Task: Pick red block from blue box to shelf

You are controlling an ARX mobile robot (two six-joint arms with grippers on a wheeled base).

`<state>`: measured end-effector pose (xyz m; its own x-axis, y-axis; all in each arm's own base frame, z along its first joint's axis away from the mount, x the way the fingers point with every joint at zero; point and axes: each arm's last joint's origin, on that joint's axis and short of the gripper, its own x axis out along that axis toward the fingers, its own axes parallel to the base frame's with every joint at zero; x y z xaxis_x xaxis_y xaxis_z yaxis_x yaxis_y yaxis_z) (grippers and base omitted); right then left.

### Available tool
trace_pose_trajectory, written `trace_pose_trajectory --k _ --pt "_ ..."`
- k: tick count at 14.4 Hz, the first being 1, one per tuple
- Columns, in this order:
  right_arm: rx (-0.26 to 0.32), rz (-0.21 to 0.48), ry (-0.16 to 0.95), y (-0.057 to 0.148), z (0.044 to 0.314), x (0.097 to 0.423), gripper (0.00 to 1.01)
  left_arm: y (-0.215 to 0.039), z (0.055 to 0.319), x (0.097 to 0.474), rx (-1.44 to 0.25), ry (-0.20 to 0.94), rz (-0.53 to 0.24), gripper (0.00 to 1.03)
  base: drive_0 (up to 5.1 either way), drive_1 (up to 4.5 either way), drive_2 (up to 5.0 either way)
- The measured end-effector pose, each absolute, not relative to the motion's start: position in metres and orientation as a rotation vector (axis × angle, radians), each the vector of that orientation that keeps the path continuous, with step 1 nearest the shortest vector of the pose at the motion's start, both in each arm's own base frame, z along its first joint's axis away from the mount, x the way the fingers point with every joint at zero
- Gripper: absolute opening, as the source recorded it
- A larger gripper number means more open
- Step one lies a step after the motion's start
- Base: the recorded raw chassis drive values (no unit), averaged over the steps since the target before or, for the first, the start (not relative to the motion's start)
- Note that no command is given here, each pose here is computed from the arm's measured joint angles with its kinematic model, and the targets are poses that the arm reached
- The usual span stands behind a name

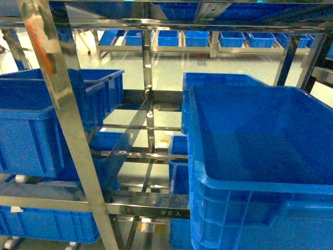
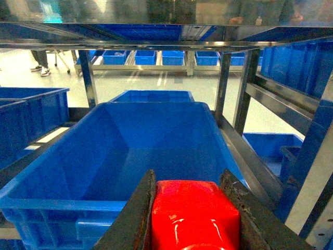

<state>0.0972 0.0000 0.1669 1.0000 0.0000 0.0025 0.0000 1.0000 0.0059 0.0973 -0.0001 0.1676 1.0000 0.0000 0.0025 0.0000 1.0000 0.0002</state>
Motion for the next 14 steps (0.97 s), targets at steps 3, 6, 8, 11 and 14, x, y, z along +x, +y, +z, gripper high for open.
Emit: trace_pose_trajectory --k 3,6,8,11,14 --pt "0.006 0.000 -0.002 0.0000 0.1669 0.0972 0.28 -0.0001 0.1676 0.0973 0.000 -0.002 0.000 0.98 0.2 4.33 -4.0" --pt "0.006 0.000 -0.002 0.0000 0.1669 0.0972 0.28 -0.0001 0.1676 0.0973 0.000 -0.002 0.000 0.98 0.2 4.33 -4.0" --pt "0.006 0.000 -0.002 0.0000 0.1669 0.0972 0.28 -0.0001 0.1676 0.0973 0.000 -0.002 0.000 0.98 0.2 4.33 -4.0" --pt "0.006 0.000 -0.002 0.0000 0.1669 0.0972 0.28 -0.0001 0.1676 0.0973 0.000 -0.002 0.000 0.98 0.2 4.33 -4.0" --pt "0.006 0.000 -0.002 0.0000 0.1669 0.0972 0.28 -0.0001 0.1676 0.0973 0.000 -0.002 0.000 0.98 0.2 4.33 -4.0"
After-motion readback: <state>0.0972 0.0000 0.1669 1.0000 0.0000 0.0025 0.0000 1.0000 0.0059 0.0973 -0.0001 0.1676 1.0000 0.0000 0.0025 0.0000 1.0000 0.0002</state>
